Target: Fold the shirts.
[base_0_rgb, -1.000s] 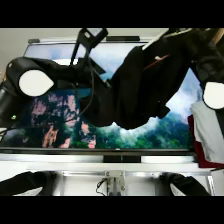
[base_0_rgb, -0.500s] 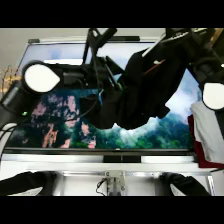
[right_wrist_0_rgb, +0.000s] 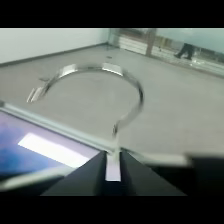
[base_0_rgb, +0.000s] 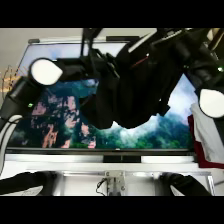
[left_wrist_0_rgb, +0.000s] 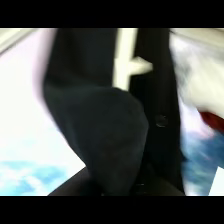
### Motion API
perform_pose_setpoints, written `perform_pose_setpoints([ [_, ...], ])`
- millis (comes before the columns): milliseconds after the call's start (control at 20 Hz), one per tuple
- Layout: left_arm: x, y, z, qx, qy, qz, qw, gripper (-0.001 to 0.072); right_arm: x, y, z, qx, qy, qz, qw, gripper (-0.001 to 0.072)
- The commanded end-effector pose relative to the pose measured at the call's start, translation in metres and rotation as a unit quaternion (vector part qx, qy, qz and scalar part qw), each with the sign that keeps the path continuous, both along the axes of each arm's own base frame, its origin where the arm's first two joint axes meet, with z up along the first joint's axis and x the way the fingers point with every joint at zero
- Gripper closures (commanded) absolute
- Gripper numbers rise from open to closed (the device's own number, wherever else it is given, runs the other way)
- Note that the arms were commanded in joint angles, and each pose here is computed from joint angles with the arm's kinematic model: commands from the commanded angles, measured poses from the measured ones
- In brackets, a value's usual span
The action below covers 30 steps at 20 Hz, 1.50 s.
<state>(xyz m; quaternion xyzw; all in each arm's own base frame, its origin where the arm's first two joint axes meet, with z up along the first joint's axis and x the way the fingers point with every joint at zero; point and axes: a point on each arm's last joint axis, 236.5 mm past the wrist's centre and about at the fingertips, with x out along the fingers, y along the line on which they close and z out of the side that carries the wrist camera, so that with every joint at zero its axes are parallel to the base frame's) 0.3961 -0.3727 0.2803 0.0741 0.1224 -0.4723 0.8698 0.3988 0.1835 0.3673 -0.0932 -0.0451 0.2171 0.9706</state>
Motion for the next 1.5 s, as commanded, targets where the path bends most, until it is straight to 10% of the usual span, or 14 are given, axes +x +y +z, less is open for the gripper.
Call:
perform_pose_setpoints([
  [0, 0.009, 0.042, 0.010, 0.013, 0.002, 0.023, 1.000, 0.0646, -0.015, -0.005, 0.018, 0.012, -0.017, 0.002, 1.000, 0.0221],
  [450, -0.045, 0.067, -0.018, 0.102, 0.066, -0.051, 0.991, 0.0647, -0.032, -0.133, -0.021, 0.168, 0.163, -0.148, 0.961, 0.0221],
  [600, -0.079, 0.071, -0.039, 0.143, 0.115, -0.100, 0.978, 0.0648, -0.038, -0.195, -0.095, 0.118, 0.294, -0.206, 0.926, 0.0221],
  [850, -0.112, 0.075, -0.048, 0.174, 0.144, -0.140, 0.964, 0.0648, -0.078, -0.181, -0.199, 0.195, 0.561, -0.005, 0.805, 0.0222],
  [1100, -0.145, 0.058, -0.067, 0.197, 0.170, -0.187, 0.947, 0.0649, -0.092, -0.143, -0.201, -0.158, 0.359, 0.248, 0.886, 0.0223],
  [1450, -0.153, 0.062, -0.098, 0.254, 0.170, -0.185, 0.934, 0.0649, -0.092, -0.147, -0.235, -0.362, 0.351, 0.239, 0.830, 0.0223],
])
